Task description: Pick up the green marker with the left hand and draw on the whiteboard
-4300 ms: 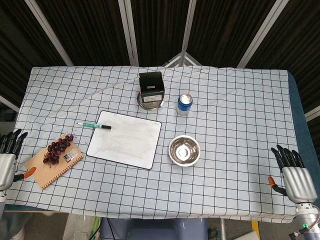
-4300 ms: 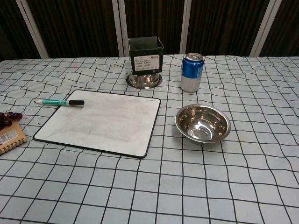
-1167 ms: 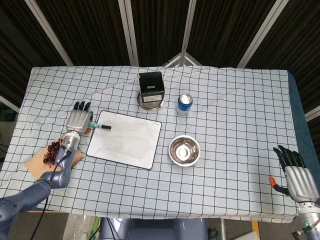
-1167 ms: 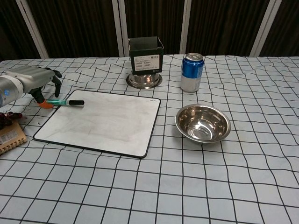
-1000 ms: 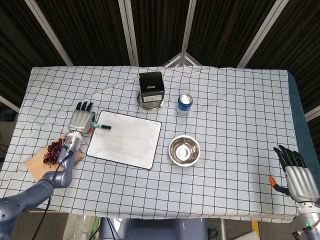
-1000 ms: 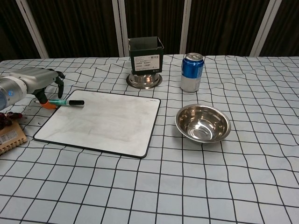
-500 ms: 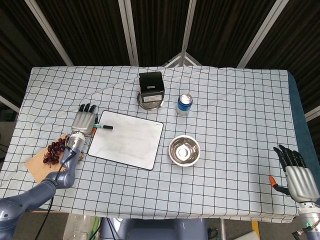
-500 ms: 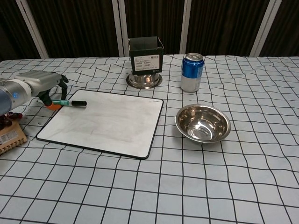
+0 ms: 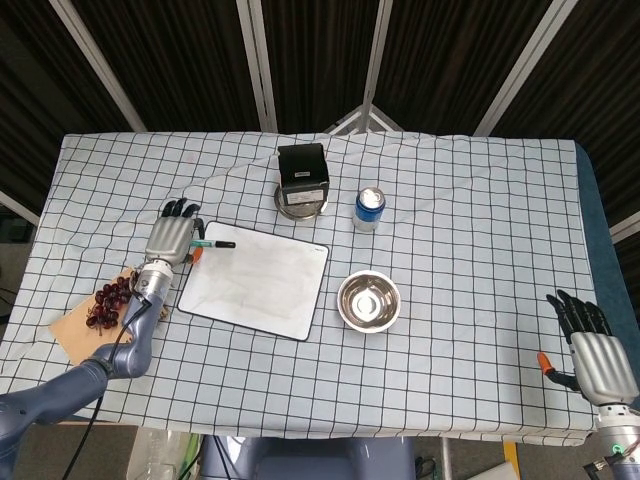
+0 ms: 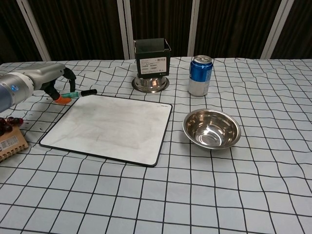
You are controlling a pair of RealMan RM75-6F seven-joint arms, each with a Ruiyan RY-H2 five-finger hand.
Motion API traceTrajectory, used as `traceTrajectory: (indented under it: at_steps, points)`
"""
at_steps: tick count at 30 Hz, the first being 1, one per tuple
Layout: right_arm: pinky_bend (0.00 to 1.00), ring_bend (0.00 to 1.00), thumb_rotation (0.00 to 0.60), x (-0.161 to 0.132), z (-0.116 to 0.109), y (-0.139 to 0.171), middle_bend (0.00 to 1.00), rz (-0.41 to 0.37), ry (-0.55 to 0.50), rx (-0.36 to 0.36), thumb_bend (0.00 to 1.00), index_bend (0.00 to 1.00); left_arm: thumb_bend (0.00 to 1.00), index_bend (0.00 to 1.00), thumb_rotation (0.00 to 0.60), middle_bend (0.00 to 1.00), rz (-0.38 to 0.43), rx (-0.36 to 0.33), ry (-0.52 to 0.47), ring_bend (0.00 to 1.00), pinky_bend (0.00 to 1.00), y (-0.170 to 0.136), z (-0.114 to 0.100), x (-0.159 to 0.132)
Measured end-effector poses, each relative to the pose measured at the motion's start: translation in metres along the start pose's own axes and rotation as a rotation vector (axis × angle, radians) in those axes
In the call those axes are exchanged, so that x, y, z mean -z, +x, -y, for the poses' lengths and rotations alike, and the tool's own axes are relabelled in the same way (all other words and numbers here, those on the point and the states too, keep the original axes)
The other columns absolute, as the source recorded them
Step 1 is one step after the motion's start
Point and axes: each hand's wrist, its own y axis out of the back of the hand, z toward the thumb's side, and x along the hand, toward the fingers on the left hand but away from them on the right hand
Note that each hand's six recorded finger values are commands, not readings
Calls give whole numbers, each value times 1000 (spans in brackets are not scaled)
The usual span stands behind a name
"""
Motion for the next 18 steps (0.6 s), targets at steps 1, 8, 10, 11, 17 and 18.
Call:
traceTrajectory:
  at_steps: [1, 8, 10, 11, 17, 18]
  points:
    - [0, 0, 600, 0, 0, 0, 0, -1, 3, 1, 347, 0, 556, 679, 600, 170, 7, 0, -41, 0, 0, -1, -2, -4]
    - [0, 0, 600, 0, 0, 0, 0, 0, 3, 3, 348, 0, 551, 686, 600, 178, 60, 43, -387, 0, 0, -10, -10, -41]
    - [0, 0, 600, 0, -1, 0, 0, 1, 1, 3, 348, 0, 550, 691, 600, 184, 86, 65, -477, 0, 0, -13, -10, -54]
    - [0, 0, 600, 1, -1, 0, 0, 2, 0, 3, 348, 0, 549, 697, 600, 192, 98, 73, -511, 0, 0, -14, -11, -60]
    - [0, 0, 600, 1, -1, 0, 0, 2, -5, 1, 348, 0, 547, 707, 600, 210, 172, 124, -708, 4, 11, -24, -8, -93]
    - [0, 0, 600, 1, -1, 0, 0, 2, -5, 1, 348, 0, 547, 708, 600, 212, 181, 133, -732, 6, 14, -25, -6, -98]
